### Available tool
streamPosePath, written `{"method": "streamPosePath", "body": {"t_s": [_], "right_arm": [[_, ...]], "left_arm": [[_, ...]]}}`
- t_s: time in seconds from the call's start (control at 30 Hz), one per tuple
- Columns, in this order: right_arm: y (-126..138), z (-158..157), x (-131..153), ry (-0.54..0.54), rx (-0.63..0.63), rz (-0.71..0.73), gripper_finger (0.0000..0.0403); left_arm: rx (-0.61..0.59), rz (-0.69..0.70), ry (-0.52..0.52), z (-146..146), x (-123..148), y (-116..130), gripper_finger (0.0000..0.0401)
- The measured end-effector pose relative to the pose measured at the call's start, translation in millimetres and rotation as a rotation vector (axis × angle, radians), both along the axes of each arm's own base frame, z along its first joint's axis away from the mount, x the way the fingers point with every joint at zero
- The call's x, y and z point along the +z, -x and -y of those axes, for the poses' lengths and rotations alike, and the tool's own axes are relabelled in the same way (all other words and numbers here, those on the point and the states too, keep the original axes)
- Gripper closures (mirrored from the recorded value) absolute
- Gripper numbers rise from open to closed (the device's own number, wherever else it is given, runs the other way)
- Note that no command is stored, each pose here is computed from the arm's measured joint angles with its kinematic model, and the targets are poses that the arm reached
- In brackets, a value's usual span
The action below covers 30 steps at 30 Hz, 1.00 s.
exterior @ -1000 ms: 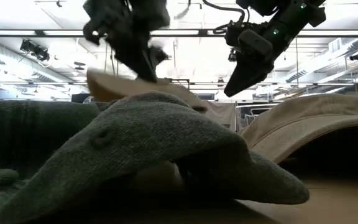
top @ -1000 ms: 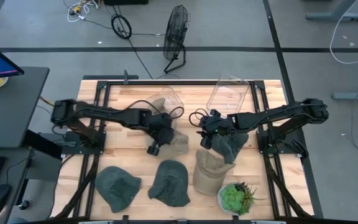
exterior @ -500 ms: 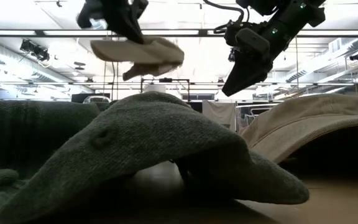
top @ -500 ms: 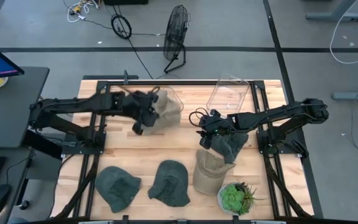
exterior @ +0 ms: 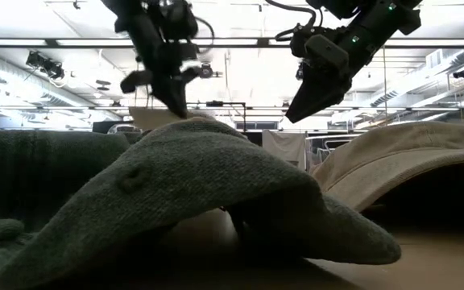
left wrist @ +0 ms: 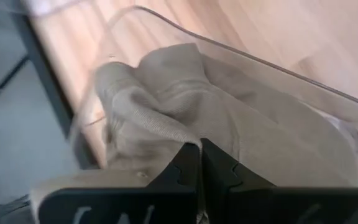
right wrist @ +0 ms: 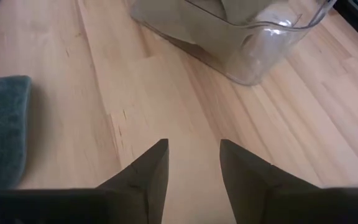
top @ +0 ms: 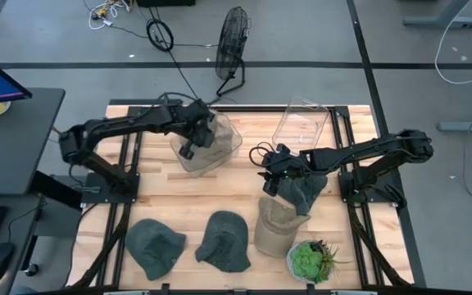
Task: Pick & Place hat
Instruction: Put the top brown cap into the left transparent bin
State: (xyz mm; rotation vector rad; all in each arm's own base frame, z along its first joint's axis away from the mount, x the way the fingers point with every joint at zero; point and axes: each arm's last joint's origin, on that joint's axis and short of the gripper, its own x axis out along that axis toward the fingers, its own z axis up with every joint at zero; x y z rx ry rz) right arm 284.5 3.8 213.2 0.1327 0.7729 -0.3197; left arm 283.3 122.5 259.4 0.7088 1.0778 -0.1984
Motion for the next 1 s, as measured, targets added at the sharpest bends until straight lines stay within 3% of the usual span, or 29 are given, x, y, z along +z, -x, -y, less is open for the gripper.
{"method": "streamPosePath", "body": {"t_s": [0.27, 0.57, 0.73, 1.0], "right_arm": [[0, 0, 0, 0.001, 0.001, -0.001, 0.0254], [0, 0, 0, 0.002, 0.002, -0.001, 0.0254], [0, 0, 0, 0.001, 0.002, -0.001, 0.0254], [0, -1, 0, 0.004, 0.067, -0.02, 0.0254]], "left_arm": [[-0.017, -0.077, 0.05, 10, -29, -20, 0.0395], [0.219, -0.136, 0.2, 6, -59, -30, 0.0384], [0.269, -0.164, 0.221, 2, -69, -31, 0.0355], [0.336, -0.192, 0.2, 5, -65, -29, 0.0275]]}}
